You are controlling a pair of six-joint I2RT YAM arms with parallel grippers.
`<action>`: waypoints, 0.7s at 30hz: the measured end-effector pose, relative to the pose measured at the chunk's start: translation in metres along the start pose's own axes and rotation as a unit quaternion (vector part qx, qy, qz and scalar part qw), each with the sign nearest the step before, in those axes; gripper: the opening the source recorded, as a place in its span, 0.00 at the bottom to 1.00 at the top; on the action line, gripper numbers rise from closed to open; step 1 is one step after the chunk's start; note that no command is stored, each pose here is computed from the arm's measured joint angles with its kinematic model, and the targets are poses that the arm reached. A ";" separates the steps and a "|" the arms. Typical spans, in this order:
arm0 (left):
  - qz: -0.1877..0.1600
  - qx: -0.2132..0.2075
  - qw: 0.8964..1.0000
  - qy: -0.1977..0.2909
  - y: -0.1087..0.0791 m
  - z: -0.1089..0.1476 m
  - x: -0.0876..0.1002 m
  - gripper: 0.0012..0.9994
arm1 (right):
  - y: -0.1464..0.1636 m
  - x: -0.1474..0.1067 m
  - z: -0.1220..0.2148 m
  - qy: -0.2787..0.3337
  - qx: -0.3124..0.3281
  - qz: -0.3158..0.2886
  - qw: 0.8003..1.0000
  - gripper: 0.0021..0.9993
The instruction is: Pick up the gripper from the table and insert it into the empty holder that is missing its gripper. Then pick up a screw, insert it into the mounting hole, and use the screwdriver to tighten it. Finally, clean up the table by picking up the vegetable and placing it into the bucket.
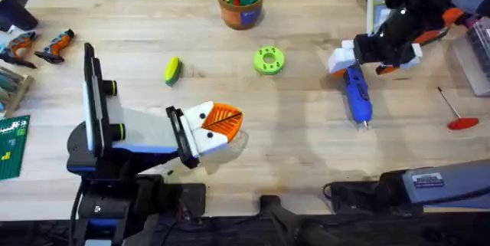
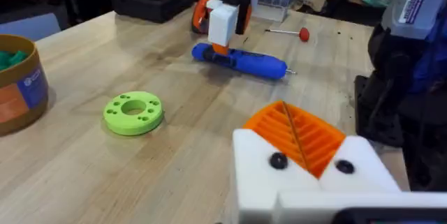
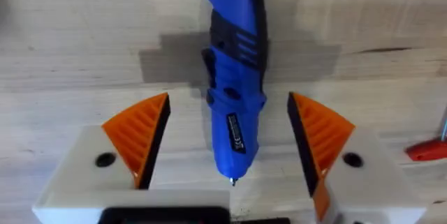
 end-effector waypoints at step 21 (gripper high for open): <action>0.000 0.000 1.000 0.000 0.000 0.000 0.000 0.00 | -0.014 0.010 -0.030 -0.032 -0.004 -0.015 0.999 0.99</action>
Point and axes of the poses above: each hand's point on the last joint's axis, 136 mm out from that joint toward the fingers, its own z axis back along the fingers, its own y axis along the line the jaws close on, x = y × z, the point moved 3 cm from there along z, back along the fingers, and after that the axes turned 7 degrees about z, right-handed, at the moved point
